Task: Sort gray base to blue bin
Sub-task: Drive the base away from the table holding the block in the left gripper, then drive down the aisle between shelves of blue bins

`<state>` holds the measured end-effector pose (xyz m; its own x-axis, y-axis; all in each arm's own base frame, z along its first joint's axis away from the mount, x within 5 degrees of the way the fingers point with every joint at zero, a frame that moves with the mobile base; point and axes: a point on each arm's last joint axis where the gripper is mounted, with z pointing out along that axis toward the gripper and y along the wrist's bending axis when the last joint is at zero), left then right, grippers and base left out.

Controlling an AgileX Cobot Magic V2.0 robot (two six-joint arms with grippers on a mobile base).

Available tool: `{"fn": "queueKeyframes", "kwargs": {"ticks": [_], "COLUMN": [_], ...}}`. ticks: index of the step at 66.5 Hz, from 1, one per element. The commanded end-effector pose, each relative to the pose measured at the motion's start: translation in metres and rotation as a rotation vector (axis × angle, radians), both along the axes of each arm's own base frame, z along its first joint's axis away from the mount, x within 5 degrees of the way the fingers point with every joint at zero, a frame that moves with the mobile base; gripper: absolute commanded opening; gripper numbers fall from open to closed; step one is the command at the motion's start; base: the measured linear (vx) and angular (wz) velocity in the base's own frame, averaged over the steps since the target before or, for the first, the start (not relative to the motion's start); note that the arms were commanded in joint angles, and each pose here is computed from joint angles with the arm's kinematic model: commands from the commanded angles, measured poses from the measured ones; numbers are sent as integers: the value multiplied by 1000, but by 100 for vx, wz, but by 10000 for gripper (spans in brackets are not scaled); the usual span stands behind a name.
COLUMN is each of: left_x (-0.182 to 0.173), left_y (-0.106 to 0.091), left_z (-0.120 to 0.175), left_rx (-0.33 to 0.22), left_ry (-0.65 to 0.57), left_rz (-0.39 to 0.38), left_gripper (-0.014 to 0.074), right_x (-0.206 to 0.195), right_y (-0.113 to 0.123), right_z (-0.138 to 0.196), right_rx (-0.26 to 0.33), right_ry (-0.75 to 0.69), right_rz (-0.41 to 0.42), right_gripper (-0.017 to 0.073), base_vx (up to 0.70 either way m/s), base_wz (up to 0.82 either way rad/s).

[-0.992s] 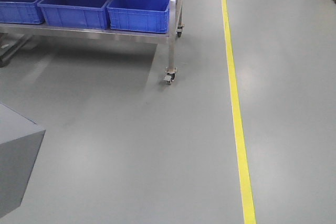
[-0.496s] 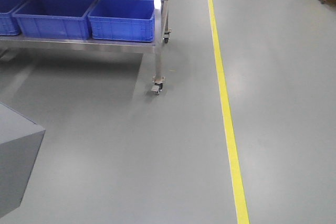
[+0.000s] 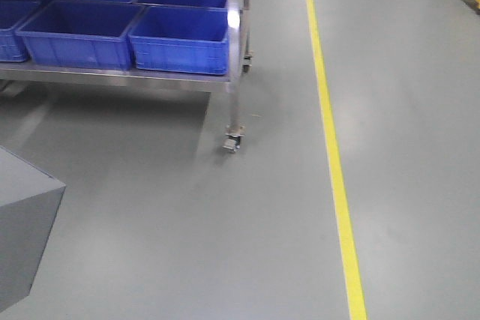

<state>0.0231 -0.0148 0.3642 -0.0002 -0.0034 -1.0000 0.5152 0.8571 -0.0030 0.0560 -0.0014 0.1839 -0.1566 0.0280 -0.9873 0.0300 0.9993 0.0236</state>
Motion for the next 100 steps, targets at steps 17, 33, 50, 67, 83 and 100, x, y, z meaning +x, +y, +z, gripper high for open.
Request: {"fn": "queueKeyframes", "kwargs": {"ticks": [17,33,50,67,83,100], "left_x": [-2,-2,-2,-2,-2,-2], "left_y": [1,1,1,1,1,1], "left_z": [18,18,18,18,18,18], "left_rx": [-76,-76,-76,-76,-76,-76], "left_ry": [-105,-105,-105,-105,-105,-105], "left_rz": [-5,-5,-5,-5,-5,-5], "left_gripper": [20,20,20,20,20,20], "right_x": [2,2,2,2,2,2], "right_y": [0,0,0,0,0,0], "right_z": [5,5,5,5,5,5], "right_rx": [-18,-18,-18,-18,-18,-18], "right_ry": [-52,-52,-52,-52,-52,-52], "right_rz": [-2,-2,-2,-2,-2,-2], "right_gripper": [-5,-5,-5,-5,-5,-5], "base_vx": [31,30,29,31,31,31], "base_wz": [41,52,55,54,48,51]}}
